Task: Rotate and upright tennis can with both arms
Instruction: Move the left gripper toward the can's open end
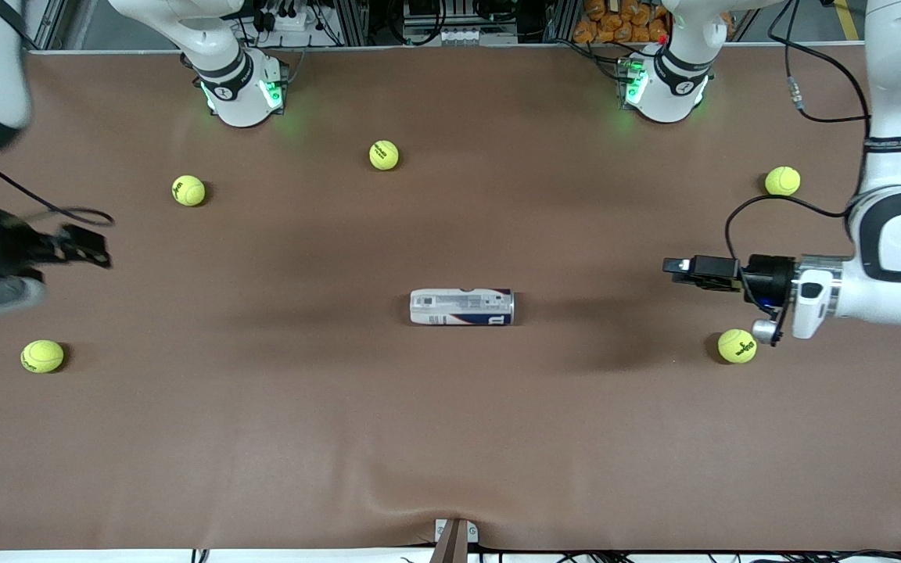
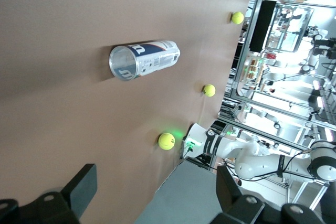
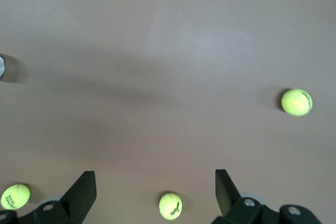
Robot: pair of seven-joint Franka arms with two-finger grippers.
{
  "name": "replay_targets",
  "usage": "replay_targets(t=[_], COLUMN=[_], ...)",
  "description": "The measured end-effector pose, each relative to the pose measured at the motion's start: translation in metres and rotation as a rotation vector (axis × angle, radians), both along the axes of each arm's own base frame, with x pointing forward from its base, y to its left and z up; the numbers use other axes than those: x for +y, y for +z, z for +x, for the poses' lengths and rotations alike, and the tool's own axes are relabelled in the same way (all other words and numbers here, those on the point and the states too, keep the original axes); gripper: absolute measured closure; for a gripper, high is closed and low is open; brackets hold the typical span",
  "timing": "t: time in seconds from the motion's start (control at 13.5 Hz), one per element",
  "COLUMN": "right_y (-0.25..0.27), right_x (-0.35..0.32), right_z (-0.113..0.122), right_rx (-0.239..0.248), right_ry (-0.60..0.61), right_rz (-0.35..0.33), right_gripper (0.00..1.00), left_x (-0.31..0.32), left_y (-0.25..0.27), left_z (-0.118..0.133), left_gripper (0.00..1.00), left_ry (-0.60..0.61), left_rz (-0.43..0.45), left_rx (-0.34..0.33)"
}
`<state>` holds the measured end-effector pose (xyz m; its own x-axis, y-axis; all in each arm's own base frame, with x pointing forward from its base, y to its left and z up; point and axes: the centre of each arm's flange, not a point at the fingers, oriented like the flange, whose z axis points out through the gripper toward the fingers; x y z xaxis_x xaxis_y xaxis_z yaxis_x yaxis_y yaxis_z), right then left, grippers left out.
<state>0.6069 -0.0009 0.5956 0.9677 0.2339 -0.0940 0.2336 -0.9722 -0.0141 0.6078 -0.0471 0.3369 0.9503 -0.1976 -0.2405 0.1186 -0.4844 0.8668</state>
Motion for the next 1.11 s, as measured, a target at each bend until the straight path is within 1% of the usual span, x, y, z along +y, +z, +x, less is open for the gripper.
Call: replay_targets(t=[0.22, 0.37, 0.52, 0.74, 0.81, 0.96, 1.11], right_y=[0.034, 0.044, 0.046, 0.043, 0.043, 0.043, 0.046], right_x=[-0.02, -0.028, -0.033, -0.039, -0.036, -0.028, -0.023], right_z=[-0.047, -0.067, -0.07, -0.073, -0.072, -0.072, -0.072], right_rx=[-0.019, -0.015, -0.016, 0.005, 0.006, 0.005, -0.001], right_ry=[-0.078, -0.147, -0.192, -0.27, -0.289, -0.333, -0.349], right_rz=[0.001, -0.002, -0.005, -0.013, -0.015, -0.021, -0.023], right_gripper=[0.0, 0.0, 0.0, 0.0, 0.0, 0.0, 0.0], left_x=[-0.015, -0.028, -0.038, -0.058, -0.066, -0.086, -0.103], left_y=[-0.018, -0.026, -0.037, -0.058, -0.065, -0.077, -0.092], left_z=[-0.01, -0.016, -0.021, -0.031, -0.035, -0.039, -0.039], left_gripper=[0.0, 0.0, 0.0, 0.0, 0.0, 0.0, 0.0], left_ry=[-0.01, -0.008, 0.002, 0.046, 0.066, 0.108, 0.149], left_rz=[-0.012, -0.026, -0.041, -0.084, -0.091, -0.09, -0.079], left_rx=[0.006, -0.008, -0.03, -0.059, -0.066, -0.077, -0.095])
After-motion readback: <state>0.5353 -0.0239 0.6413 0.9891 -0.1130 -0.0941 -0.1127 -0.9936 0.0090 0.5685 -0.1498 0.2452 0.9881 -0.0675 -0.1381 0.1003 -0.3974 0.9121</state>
